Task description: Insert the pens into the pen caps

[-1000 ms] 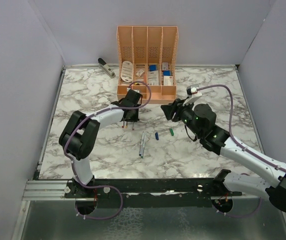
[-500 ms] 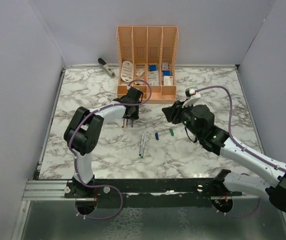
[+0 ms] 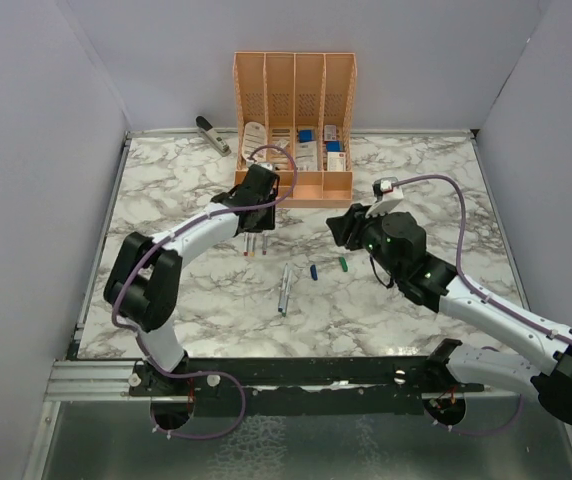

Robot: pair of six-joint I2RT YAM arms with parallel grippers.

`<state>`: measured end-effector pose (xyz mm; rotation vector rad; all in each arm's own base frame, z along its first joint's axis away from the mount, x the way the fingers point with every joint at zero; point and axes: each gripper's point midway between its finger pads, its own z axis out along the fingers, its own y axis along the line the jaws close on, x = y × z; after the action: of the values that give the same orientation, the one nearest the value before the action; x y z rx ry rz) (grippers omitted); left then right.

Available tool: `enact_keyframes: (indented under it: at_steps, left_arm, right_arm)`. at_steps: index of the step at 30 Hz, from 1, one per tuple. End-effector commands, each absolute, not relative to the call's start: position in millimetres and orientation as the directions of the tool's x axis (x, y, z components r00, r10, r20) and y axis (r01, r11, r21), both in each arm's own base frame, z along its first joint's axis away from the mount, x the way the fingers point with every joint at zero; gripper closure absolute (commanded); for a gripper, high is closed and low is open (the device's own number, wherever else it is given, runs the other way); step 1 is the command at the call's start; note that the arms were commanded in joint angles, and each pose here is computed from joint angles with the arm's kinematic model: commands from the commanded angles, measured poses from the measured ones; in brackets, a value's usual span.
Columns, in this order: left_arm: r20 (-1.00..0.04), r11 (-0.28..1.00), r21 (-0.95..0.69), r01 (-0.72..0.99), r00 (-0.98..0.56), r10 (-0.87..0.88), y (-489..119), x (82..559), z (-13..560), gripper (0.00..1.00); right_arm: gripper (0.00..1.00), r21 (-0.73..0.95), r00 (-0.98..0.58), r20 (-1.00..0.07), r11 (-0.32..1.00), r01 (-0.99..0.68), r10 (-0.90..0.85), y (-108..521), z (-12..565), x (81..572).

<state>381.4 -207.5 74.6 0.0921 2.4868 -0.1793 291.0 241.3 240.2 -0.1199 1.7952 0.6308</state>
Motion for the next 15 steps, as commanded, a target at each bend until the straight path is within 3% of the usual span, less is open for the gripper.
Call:
enact_keyframes:
  at_steps: [1, 4, 7, 10, 15]
  left_arm:
    - [-0.662, 0.972, -0.178, 0.154, -0.749, -0.003, -211, 360, 119, 0.64]
    - [-0.647, 0.962, -0.211, 0.176, -0.763, -0.003, -214, 337, 117, 0.64]
    - [-0.618, 0.951, -0.229, 0.206, -0.786, 0.022, -220, 312, 108, 0.66]
    - [-0.585, 0.945, -0.233, 0.228, -0.81, 0.051, -225, 292, 99, 0.66]
    - [-0.549, 0.941, -0.22, 0.257, -0.83, 0.098, -231, 271, 90, 0.68]
  right_arm:
    - [0.58, 0.367, -0.355, -0.897, 0.89, -0.27, 0.262, 227, 224, 297]
    - [0.42, 0.388, -0.396, -0.874, 0.896, -0.215, 0.283, 224, 208, 296]
    - [0.33, 0.412, -0.411, -0.858, 0.891, -0.192, 0.308, 221, 201, 294]
    - [0.08, 0.437, -0.406, -0.845, 0.888, -0.145, 0.349, 213, 198, 293]
    - [0.05, 0.429, -0.363, -0.858, 0.895, -0.122, 0.362, 201, 205, 294]
